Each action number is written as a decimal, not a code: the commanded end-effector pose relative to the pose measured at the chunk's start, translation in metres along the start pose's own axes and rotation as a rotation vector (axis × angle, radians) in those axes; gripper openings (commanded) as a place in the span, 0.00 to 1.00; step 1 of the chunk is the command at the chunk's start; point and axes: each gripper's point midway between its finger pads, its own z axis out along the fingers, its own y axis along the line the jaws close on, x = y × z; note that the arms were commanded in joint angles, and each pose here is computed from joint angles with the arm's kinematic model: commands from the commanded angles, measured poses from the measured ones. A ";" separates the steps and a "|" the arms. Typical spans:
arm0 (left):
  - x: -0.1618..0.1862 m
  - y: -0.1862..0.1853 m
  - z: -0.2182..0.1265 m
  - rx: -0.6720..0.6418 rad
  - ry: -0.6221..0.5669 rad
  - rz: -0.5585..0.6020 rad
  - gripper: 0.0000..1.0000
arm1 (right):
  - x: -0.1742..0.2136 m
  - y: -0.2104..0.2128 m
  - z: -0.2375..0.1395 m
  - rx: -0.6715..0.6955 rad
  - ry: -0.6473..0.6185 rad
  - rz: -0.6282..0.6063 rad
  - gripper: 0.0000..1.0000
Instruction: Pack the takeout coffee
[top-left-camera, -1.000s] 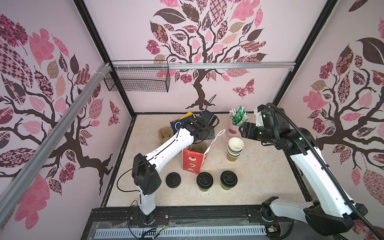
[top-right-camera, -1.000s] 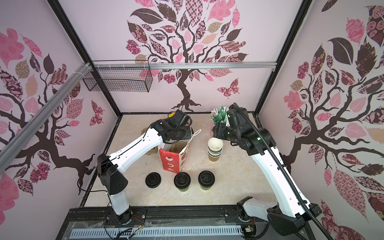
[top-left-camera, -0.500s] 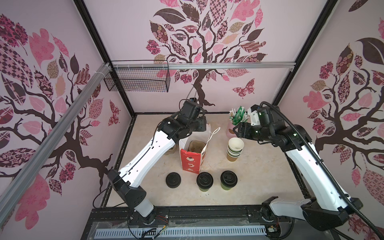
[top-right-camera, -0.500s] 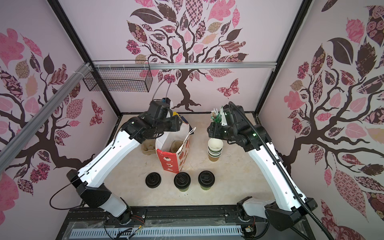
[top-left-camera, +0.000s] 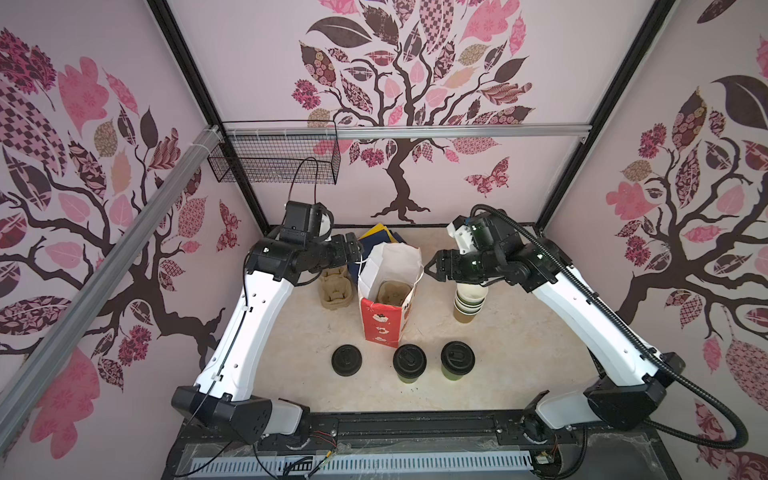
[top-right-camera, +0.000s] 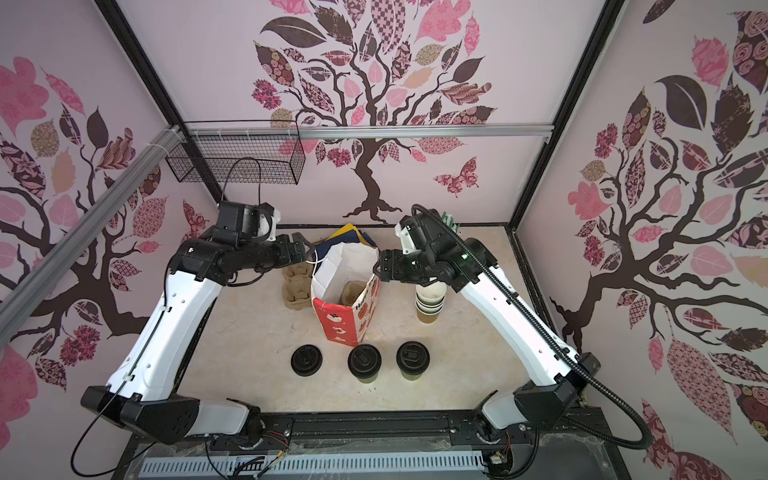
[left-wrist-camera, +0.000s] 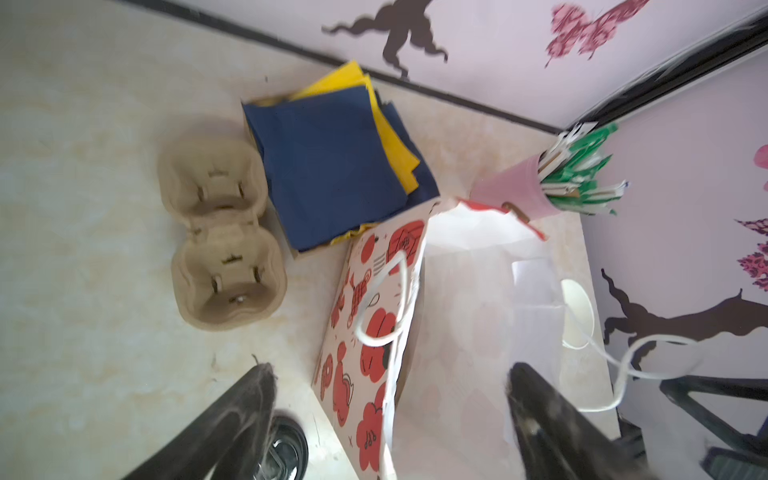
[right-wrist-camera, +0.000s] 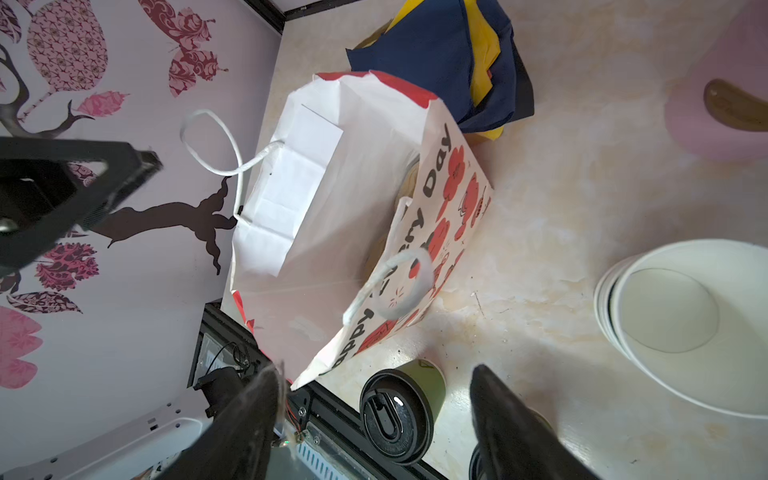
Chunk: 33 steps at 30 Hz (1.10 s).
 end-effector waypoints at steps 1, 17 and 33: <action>0.021 -0.013 0.007 0.131 0.081 -0.012 0.91 | -0.004 0.004 0.010 -0.006 -0.015 0.049 0.76; 0.037 -0.011 0.049 0.246 0.111 -0.112 0.54 | 0.011 -0.011 0.076 0.196 -0.011 0.128 0.51; 0.043 -0.049 0.059 0.319 0.088 -0.115 0.32 | -0.023 -0.026 0.069 0.281 -0.096 0.090 0.00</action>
